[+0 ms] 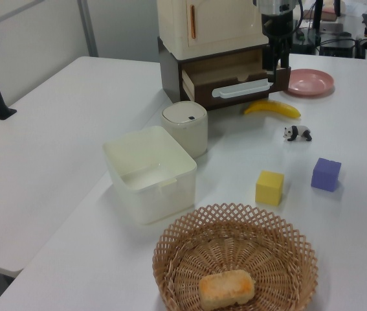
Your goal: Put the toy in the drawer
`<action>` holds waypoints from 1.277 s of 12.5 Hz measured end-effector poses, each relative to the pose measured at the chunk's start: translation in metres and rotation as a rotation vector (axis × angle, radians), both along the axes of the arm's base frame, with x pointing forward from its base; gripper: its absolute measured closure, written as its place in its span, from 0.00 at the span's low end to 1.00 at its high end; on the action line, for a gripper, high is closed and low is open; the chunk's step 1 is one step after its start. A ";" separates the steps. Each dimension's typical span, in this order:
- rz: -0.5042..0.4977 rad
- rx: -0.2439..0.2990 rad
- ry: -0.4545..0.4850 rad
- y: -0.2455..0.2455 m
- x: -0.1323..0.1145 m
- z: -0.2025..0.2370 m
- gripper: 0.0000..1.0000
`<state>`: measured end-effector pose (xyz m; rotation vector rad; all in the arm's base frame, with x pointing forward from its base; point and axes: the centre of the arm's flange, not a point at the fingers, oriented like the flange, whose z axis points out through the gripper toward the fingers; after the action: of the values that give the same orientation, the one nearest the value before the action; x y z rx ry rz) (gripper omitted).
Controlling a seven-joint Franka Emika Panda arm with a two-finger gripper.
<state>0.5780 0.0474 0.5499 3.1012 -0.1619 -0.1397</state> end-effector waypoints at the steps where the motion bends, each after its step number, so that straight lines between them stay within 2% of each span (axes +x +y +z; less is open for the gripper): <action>1: -0.003 0.012 0.001 0.000 0.000 0.000 0.00; 2: 0.018 0.020 0.001 -0.001 0.000 0.000 0.00; 4: 0.121 0.040 0.025 -0.011 -0.002 0.003 0.00; 6: 0.158 0.063 0.057 -0.016 -0.006 0.007 0.00; 16: 0.171 0.068 0.063 -0.013 -0.003 0.003 0.00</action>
<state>0.5752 0.0339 0.5524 3.1540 0.1126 -0.2418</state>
